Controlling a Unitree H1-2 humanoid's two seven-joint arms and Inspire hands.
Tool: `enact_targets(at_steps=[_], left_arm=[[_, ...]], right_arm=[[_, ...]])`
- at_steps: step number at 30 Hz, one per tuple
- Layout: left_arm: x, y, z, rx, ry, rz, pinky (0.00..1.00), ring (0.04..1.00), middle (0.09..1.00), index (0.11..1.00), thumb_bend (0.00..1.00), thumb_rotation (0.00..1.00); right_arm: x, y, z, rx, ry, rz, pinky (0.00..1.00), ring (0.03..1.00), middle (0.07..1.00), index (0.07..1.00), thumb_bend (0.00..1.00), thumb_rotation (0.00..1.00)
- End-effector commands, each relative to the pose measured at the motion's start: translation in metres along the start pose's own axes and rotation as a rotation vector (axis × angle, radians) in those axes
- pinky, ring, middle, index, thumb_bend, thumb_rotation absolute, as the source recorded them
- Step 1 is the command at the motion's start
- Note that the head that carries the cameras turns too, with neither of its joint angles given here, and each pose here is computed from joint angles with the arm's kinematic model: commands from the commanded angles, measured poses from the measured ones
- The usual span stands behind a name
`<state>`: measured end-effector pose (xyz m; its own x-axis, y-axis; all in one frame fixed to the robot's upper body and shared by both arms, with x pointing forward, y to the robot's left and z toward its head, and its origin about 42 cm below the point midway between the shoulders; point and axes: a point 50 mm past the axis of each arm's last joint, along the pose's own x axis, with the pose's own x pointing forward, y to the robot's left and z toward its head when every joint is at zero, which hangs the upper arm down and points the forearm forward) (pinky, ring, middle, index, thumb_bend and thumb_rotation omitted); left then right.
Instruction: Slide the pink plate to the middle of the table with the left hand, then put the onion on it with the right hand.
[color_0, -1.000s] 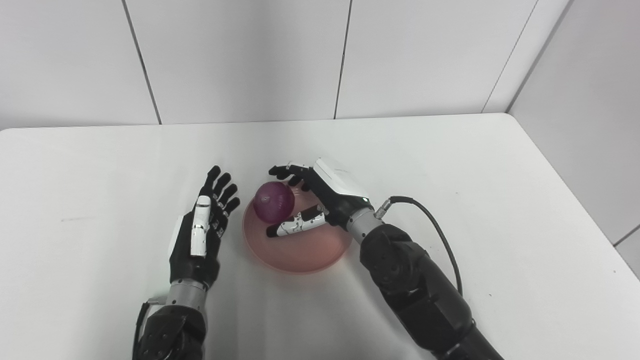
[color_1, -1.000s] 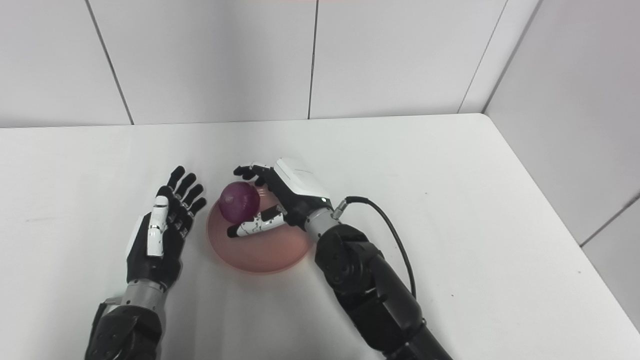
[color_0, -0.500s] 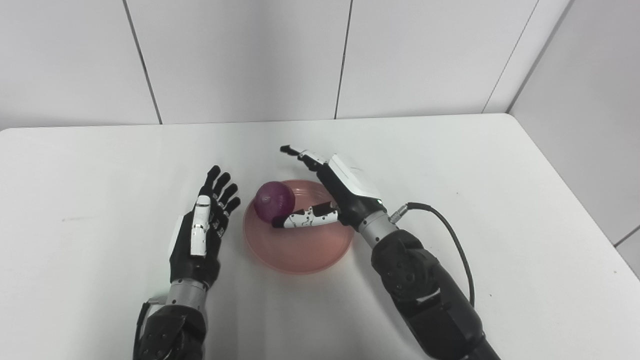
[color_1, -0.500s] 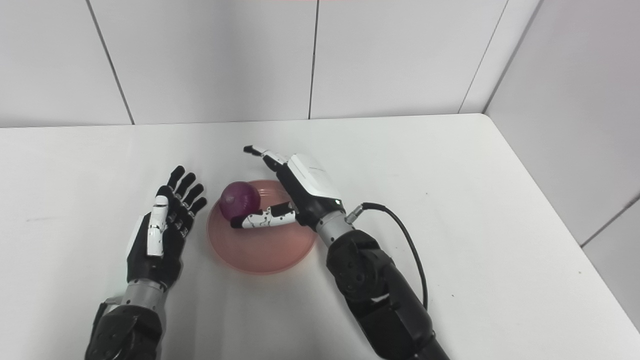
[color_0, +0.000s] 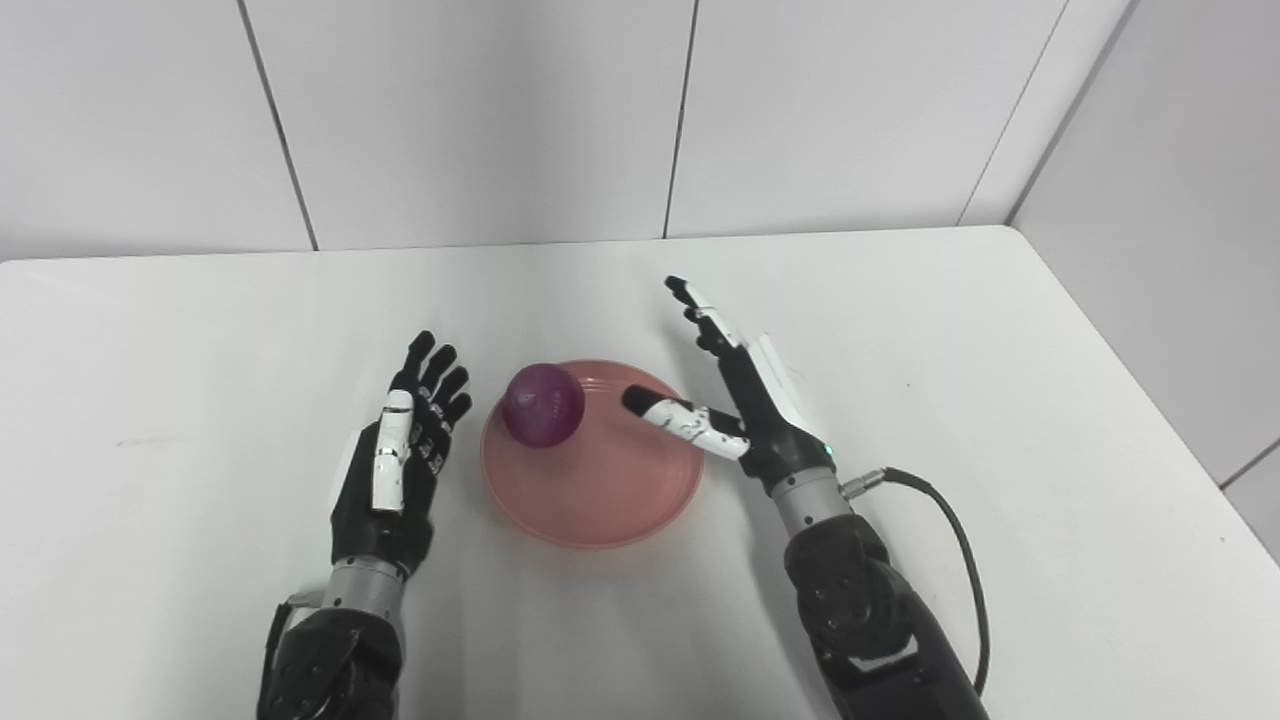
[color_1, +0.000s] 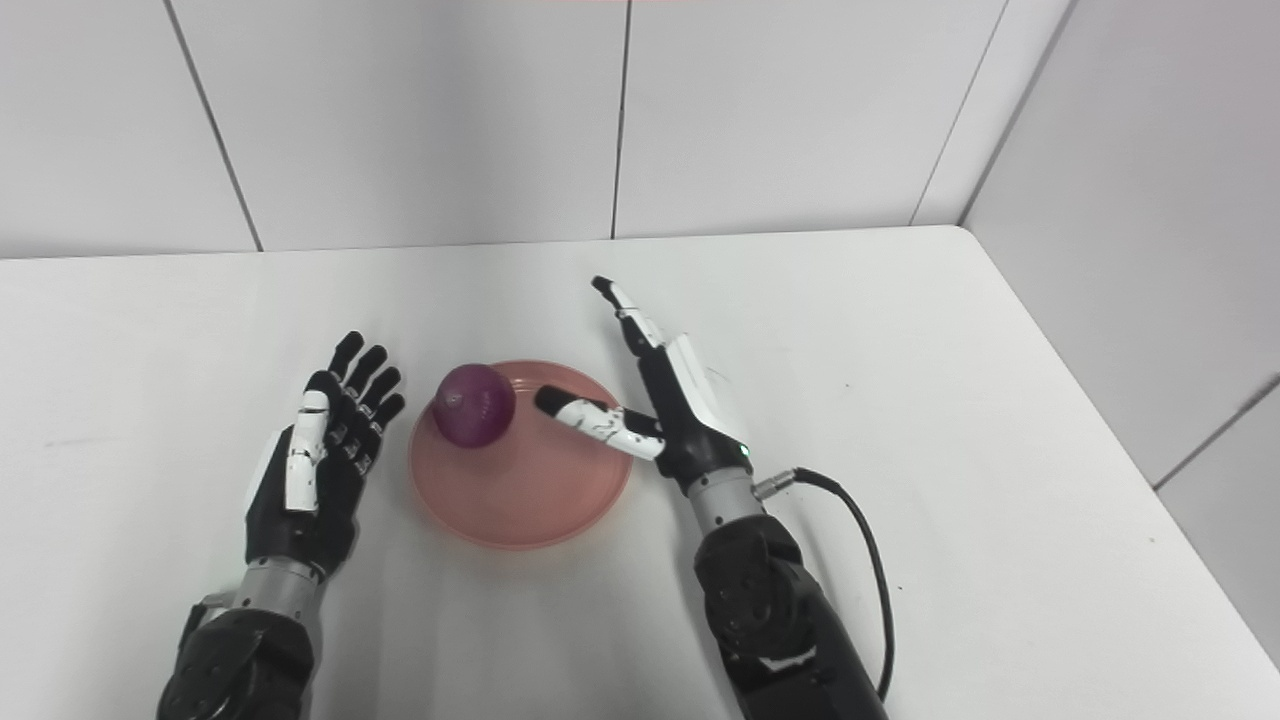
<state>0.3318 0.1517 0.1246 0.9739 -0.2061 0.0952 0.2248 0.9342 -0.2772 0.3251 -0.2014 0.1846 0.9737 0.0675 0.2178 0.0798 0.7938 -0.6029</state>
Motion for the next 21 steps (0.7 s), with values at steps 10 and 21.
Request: enact_targets(at_steps=[10,21], left_arm=[[-0.007,0.016,-0.012,0.004,0.05,0.018,0.97,0.962,0.964,0.957,0.47,1.0],[-0.007,0.017,-0.011,-0.001,0.052,0.017,0.97,0.963,0.966,0.958,0.47,1.0]], right_arm=[[-0.008,-0.009,0.002,0.205,0.009,-0.144,0.77,0.909,0.965,0.98,0.74,1.0],[-0.022,0.003,-0.011,0.33,0.08,-0.145,0.86,0.919,0.952,0.963,0.55,1.0]])
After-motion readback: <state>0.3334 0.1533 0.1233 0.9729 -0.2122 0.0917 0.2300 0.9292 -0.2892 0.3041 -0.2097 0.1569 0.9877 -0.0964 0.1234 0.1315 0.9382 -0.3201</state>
